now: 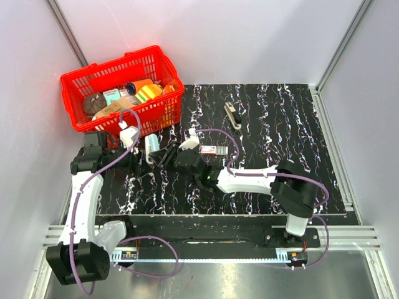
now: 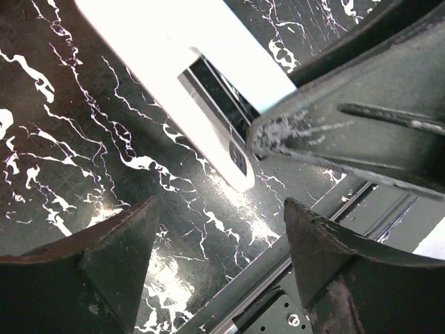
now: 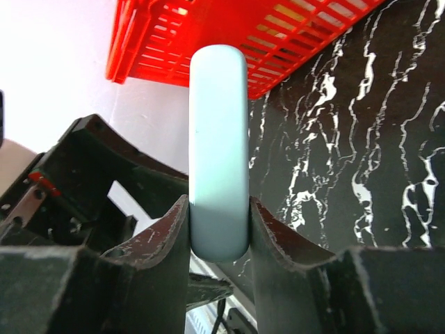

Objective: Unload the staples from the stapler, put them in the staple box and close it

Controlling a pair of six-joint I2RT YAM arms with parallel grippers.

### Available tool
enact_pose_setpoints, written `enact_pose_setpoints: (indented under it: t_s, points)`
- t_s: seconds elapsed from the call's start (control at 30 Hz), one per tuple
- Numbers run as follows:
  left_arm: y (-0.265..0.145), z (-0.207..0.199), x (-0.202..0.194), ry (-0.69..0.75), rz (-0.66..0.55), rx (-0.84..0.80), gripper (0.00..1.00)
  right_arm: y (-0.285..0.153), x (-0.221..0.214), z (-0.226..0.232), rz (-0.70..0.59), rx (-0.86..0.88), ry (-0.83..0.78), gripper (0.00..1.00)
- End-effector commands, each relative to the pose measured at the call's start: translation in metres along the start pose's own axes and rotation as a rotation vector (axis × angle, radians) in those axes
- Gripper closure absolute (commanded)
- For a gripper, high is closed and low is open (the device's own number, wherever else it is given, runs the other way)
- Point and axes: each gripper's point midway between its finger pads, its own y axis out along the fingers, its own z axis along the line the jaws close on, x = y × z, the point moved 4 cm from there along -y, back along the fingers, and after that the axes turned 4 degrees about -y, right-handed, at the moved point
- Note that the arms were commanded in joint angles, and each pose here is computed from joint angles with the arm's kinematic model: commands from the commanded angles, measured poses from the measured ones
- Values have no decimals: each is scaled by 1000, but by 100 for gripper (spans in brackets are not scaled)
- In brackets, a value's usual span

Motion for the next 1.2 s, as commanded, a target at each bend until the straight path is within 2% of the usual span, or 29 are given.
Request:
enact_pose_setpoints:
  t_s: [0.0, 0.07, 0.2, 0.37, 0.47, 0.57, 0.8, 0.97, 1.17]
  points:
    - [5, 4, 17, 86, -60, -26, 26, 2, 7, 27, -9, 120, 118, 100]
    - [8, 8, 17, 97, -58, -20, 32, 1, 1, 26, 18, 137, 146, 100]
    - [11, 18, 19, 135, -42, 3, 50, 2, -12, 22, 71, 153, 187, 100]
    - [15, 29, 16, 168, -18, 39, 65, 3, -25, 13, 118, 156, 217, 100]
    - [18, 41, 15, 173, -13, 98, 86, 2, -29, 14, 138, 174, 214, 100]
    - [19, 46, 14, 181, -8, 125, 95, 2, -33, 11, 158, 171, 206, 100]
    - [18, 49, 7, 210, -7, 158, 100, -2, -42, -2, 192, 152, 199, 100]
    - [15, 55, -1, 253, 13, 212, 100, -7, -44, -7, 219, 150, 176, 100]
    - [13, 64, -3, 303, 12, 276, 100, -8, -59, -24, 332, 132, 166, 100]
